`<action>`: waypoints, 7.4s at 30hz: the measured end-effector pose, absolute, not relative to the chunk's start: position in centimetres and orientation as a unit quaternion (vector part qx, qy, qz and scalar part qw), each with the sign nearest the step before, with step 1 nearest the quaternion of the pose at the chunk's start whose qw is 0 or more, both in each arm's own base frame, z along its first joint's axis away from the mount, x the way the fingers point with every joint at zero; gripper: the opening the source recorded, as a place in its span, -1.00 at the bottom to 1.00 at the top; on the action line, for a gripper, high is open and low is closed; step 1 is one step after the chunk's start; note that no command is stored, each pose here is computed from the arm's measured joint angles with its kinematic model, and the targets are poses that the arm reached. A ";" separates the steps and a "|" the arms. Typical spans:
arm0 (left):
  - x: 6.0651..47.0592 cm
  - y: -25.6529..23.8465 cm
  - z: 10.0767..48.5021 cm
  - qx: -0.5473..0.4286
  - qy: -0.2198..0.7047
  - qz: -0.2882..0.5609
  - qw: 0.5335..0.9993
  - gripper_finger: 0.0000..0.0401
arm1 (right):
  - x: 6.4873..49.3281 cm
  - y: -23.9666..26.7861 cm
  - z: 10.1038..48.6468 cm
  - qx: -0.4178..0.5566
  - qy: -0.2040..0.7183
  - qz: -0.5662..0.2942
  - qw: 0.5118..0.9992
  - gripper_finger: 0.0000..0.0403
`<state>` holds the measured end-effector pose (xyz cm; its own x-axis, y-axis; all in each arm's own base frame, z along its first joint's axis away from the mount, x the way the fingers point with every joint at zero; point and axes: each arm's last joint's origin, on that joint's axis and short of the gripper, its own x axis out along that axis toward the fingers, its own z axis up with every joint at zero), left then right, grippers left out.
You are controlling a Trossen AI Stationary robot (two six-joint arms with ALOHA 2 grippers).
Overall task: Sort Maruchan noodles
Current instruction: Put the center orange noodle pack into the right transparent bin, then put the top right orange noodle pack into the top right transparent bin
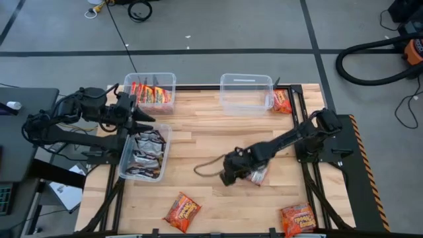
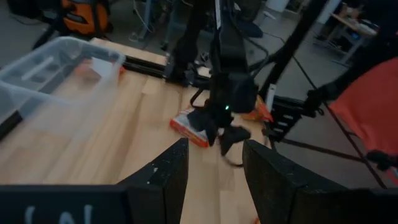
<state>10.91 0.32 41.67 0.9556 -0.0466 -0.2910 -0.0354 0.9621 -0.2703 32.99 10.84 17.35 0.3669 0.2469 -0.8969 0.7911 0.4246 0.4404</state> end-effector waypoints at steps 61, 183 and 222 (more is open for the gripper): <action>14.2 0.8 43.7 -0.086 0.035 0.036 0.995 -0.22 | 32.9 15.9 17.7 0.202 0.621 -0.504 0.565 0.22; 16.6 5.4 42.6 -0.111 0.049 0.199 0.972 -0.22 | 30.8 -21.9 23.3 0.391 0.116 -0.235 0.882 -0.02; 8.5 1.8 42.5 -0.101 0.094 0.016 0.990 -0.23 | 15.8 -9.3 26.8 0.059 0.547 -0.400 0.733 0.28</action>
<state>8.55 1.79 42.52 0.9819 0.0136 -0.1887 -0.0516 0.9789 -0.1979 15.81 -9.30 26.76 0.0812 -0.5215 -0.8494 0.6501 0.6737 -0.3515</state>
